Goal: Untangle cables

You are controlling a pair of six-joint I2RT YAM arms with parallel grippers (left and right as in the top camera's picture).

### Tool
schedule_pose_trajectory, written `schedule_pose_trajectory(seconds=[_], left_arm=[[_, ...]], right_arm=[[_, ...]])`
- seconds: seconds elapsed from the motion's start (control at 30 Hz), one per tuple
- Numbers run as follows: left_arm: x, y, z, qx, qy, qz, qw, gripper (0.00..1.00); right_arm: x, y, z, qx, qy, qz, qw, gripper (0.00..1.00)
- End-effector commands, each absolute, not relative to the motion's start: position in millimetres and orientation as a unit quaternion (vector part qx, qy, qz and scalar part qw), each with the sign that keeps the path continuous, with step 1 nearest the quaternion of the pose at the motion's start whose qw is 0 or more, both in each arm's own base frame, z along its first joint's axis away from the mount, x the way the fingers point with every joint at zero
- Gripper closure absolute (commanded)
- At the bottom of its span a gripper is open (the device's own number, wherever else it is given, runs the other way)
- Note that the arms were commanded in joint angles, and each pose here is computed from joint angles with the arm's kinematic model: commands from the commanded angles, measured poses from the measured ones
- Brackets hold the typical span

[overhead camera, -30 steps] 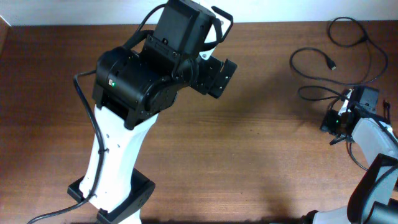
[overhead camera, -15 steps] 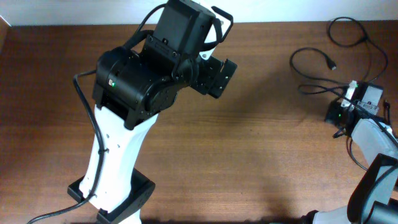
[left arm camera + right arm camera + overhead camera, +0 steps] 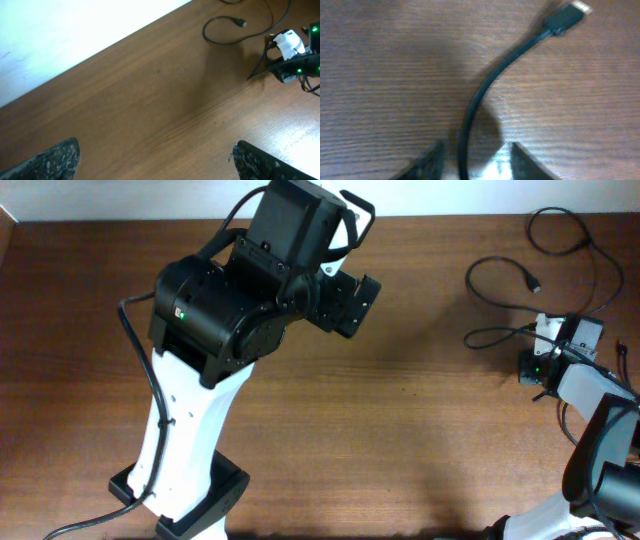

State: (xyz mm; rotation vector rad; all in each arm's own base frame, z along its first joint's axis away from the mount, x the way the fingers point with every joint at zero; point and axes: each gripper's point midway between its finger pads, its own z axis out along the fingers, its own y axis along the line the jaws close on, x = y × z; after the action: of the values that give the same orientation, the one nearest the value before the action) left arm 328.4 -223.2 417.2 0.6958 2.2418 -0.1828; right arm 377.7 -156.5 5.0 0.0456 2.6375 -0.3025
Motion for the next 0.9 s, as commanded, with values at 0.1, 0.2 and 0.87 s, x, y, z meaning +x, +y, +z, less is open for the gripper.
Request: schedule_pose_trajectory(seconds=[0.1, 0.2, 0.87], left_arm=[[326, -223, 419, 0.28, 0.877, -0.073, 0.385, 0.01], [326, -223, 419, 0.28, 0.877, -0.072, 0.385, 0.01], [326, -222, 419, 0.279, 0.877, -0.071, 0.385, 0.01]], right_arm=[[360, -148, -18, 0.041, 0.975, -0.089, 0.199, 0.96], [350, -142, -23, 0.075, 0.979, -0.069, 0.178, 0.96], [374, -49, -23, -0.021, 0.981, -0.028, 0.189, 0.85]])
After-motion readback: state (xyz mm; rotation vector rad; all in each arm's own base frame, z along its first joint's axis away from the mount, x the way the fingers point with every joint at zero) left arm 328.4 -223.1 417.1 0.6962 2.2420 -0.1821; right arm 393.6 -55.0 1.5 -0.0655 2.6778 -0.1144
